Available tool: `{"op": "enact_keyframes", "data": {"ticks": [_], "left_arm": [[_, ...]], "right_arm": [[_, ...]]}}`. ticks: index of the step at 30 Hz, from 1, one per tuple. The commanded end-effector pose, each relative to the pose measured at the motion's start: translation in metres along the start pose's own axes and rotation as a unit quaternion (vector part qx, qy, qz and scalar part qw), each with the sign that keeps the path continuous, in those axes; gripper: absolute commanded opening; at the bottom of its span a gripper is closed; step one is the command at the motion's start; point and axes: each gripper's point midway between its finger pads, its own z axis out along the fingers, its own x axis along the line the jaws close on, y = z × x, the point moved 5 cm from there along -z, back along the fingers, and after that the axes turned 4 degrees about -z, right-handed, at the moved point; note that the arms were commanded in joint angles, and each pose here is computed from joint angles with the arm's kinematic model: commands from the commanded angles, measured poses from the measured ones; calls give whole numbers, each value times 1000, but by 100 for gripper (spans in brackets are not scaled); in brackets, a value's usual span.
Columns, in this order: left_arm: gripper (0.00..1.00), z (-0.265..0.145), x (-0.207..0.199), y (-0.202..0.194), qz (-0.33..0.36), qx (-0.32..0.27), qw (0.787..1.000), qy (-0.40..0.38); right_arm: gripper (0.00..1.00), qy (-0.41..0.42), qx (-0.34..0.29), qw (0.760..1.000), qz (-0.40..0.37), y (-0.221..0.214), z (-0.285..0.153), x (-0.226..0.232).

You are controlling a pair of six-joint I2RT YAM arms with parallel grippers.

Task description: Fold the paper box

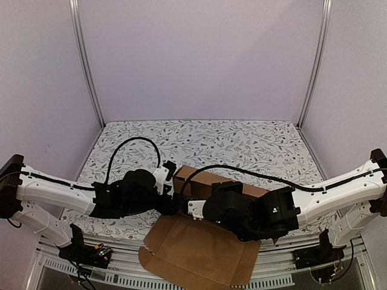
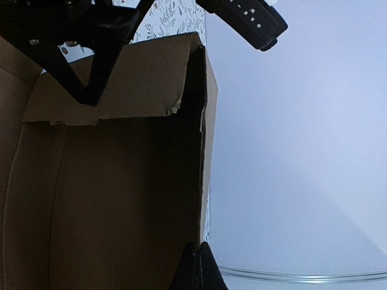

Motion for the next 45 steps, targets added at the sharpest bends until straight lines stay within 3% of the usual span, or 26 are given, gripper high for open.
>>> {"op": "enact_keyframes", "data": {"ticks": [1,8,15,19,21,26,34,45], "left_arm": [[74,2,8,3,-15,-42,998,51],[60,7,7,4,-24,-63,996,51],[27,9,3,7,-20,-71,996,46],[25,7,1,10,-19,-75,996,44],[27,5,1,10,-21,-76,996,41],[51,1,1,8,-22,-71,996,39],[73,-3,7,1,-6,-61,997,49],[79,-3,6,-6,2,-28,999,31]], "right_arm": [[0,2,-27,999,41,8,-8,-7],[0,5,-27,999,47,9,-7,-5],[0,6,-29,998,55,10,-7,-6],[0,7,-29,998,54,11,-6,-5],[0,8,-28,998,54,12,-6,-4],[0,9,-24,998,55,12,-3,-2],[0,12,-18,997,68,9,4,-3],[0,18,-13,997,73,7,8,2]]}}
